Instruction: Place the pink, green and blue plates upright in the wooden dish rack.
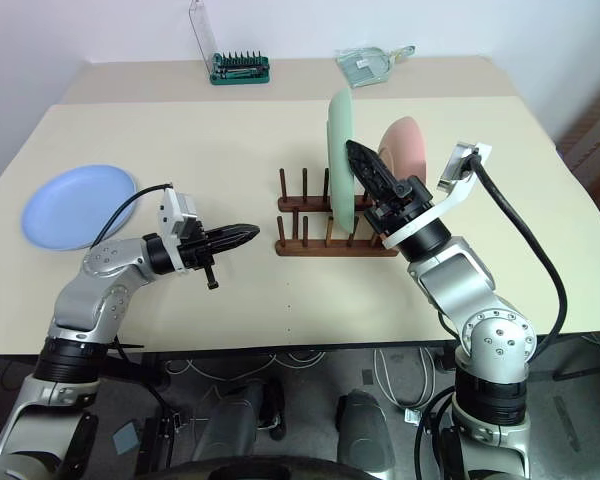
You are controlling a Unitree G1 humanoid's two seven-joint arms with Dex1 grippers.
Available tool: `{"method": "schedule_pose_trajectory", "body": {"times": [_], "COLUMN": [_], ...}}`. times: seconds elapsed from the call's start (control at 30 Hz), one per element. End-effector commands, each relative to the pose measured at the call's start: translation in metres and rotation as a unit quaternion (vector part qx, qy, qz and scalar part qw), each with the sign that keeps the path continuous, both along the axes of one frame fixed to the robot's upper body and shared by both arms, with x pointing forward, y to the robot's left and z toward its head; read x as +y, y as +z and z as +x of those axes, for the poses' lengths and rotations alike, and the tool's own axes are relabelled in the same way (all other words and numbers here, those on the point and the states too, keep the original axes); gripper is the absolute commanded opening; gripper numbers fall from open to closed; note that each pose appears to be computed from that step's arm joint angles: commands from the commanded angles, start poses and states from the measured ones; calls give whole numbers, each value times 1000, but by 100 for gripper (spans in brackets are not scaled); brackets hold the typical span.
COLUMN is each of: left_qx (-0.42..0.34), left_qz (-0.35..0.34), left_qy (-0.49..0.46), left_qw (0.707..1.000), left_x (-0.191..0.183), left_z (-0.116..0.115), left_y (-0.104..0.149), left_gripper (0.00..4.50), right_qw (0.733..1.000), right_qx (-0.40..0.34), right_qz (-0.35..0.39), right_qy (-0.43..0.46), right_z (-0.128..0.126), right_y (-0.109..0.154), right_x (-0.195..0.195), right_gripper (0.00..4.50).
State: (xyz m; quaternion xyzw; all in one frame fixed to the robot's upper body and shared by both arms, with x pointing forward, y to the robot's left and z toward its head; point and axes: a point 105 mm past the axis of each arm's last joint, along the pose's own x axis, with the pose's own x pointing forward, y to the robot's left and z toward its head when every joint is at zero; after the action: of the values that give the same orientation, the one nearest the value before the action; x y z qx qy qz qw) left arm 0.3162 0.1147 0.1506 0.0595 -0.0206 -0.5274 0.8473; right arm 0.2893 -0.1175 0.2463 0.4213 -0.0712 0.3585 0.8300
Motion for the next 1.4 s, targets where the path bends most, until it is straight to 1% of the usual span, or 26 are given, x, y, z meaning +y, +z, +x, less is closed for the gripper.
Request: {"method": "schedule_pose_trajectory", "body": {"times": [0.03, 0.07, 0.2, 0.23, 0.37, 0.43, 0.5, 0.67, 0.7, 0.83, 0.9, 0.93, 1.0, 1.03, 1.07, 1.1, 1.13, 1.17, 1.27, 1.3, 1.33, 1.37, 1.4], "left_qx": [-16, -16, -16, -16, -16, -16, -16, -16, -17, -23, -27, -28, -39, -42, -48, -51, -56, -58, -64, -65, -66, -49, -35], "left_qz": [-6, -6, -7, -7, -7, -8, -8, -8, -8, -7, -8, -10, -21, -30, -36, -39, -46, -51, -51, -35, -24, -31, -38], "left_qy": [-2, -2, -2, -1, -1, -1, -1, -1, -2, 2, 8, 19, 89, 117, 169, 203, 240, 264, 335, 407, 457, 524, 563], "left_qw": [1000, 1000, 1000, 1000, 1000, 1000, 1000, 1000, 1000, 1000, 1000, 999, 995, 992, 984, 977, 968, 962, 938, 910, 887, 850, 825], "left_x": [2, 2, 2, 2, 2, 2, 3, 3, 3, 4, 7, 11, 30, 38, 54, 65, 79, 87, 113, 140, 159, 188, 205], "left_z": [-1, -1, -1, -1, -1, -1, 0, 1, 1, 3, 4, 7, 23, 29, 38, 42, 45, 46, 48, 50, 49, 47, 43], "left_y": [7, 6, 6, 6, 5, 5, 5, 5, 5, 6, 9, 11, 23, 28, 35, 39, 45, 49, 55, 57, 60, 62, 63], "left_gripper": [0, 0, 0, 0, 0, 0, 0, 0, 0, 0, 0, 0, 54, 85, 129, 178, 239, 282, 440, 446, 446, 446, 446], "right_qw": [1000, 1000, 1000, 1000, 1000, 998, 995, 993, 991, 975, 960, 945, 882, 857, 828, 811, 796, 785, 781, 780, 779, 778, 776], "right_qx": [-7, -7, -12, -16, -28, -48, -71, -92, -99, -154, -196, -219, -261, -272, -282, -289, -300, -308, -320, -326, -330, -333, -335], "right_qz": [5, 4, -3, -4, -8, -31, -69, -75, -89, -151, -193, -241, -389, -436, -482, -507, -525, -537, -536, -533, -532, -533, -534], "right_qy": [0, 0, -7, -8, -9, -5, -7, -24, -27, -46, -49, -47, -46, -47, -41, -37, -33, -31, -22, -14, -8, -3, -1], "right_z": [-3, -3, -1, -2, -3, -7, -9, -7, -8, -11, -13, -13, -5, -1, 7, 12, 17, 21, 26, 27, 27, 29, 29], "right_y": [4, 4, 5, 7, 12, 18, 23, 37, 39, 57, 69, 70, 60, 54, 46, 41, 38, 35, 33, 30, 29, 27, 25], "right_x": [-1, -1, -3, -4, -5, -3, -1, -7, -7, -9, -5, 1, 16, 18, 23, 25, 29, 32, 39, 43, 46, 47, 48], "right_gripper": [174, 237, 435, 447, 447, 447, 447, 447, 447, 447, 447, 447, 450, 450, 450, 450, 450, 450, 450, 450, 450, 450, 450]}}
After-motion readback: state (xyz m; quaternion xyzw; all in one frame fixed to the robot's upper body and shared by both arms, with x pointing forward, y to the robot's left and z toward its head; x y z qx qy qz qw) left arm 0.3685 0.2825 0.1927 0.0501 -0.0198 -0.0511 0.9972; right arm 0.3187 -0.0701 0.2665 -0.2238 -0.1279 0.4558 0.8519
